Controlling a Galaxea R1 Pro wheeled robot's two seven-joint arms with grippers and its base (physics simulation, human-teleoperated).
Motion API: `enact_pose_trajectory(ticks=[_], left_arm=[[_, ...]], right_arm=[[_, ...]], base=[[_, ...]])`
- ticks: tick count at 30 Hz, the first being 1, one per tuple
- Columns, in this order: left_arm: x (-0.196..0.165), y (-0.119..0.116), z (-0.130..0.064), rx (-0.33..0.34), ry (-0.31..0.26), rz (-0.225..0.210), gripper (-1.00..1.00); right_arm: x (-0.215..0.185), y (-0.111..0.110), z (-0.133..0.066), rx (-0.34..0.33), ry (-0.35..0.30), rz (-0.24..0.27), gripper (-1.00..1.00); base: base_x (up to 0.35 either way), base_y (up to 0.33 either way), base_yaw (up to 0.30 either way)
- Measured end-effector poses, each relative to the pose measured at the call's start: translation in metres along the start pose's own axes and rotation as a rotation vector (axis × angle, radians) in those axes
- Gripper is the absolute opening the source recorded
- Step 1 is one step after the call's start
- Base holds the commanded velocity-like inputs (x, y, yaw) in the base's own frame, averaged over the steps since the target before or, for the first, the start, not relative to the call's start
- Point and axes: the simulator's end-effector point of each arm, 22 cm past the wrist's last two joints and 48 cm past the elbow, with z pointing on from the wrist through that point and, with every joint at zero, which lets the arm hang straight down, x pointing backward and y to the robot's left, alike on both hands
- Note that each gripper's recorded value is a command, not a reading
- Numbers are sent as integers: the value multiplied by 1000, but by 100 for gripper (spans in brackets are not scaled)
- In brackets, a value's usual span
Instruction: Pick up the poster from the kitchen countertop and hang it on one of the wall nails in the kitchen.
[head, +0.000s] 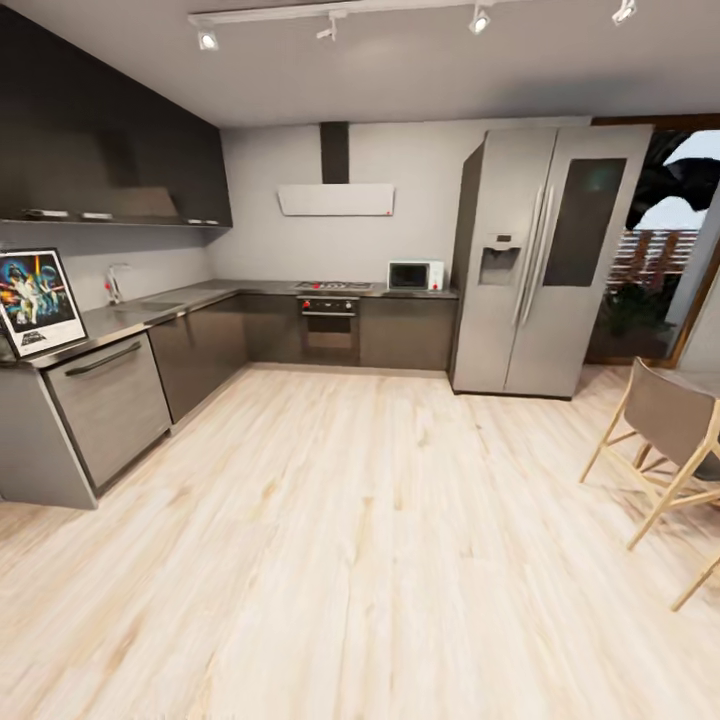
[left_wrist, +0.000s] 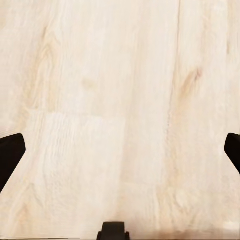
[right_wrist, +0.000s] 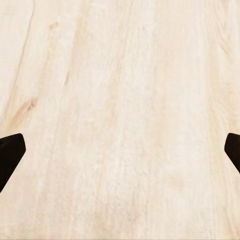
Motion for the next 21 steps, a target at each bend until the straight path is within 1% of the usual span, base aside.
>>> enact_pose_trajectory(ticks=[6, 10, 13, 14, 16, 17, 19, 21], left_arm=[[0, 0, 0, 0, -1, -1, 100], [0, 0, 0, 0, -1, -1, 100], [0, 0, 0, 0, -1, -1, 100], [0, 0, 0, 0, 0, -1, 100], [0, 0, 0, 0, 0, -1, 100], [0, 0, 0, 0, 0, -1, 100], [0, 0, 0, -1, -1, -2, 100], [0, 2, 0, -5, -1, -7, 100]], right_arm=[[0, -1, 0, 3, 0, 0, 100], [0, -6, 0, 29, 1, -1, 100], [2, -12, 0, 55, 5, -2, 100], [8, -14, -1, 65, 19, -5, 100], [13, -14, -2, 64, 29, -16, 100], [15, -13, -2, 62, 32, -23, 100], [19, -11, -3, 54, 40, -66, 100], [20, -10, -3, 51, 41, -81, 100]], base=[[0, 0, 294], [0, 0, 275], [0, 0, 108], [0, 0, 40], [0, 0, 29], [0, 0, 16], [0, 0, 7], [0, 0, 77]])
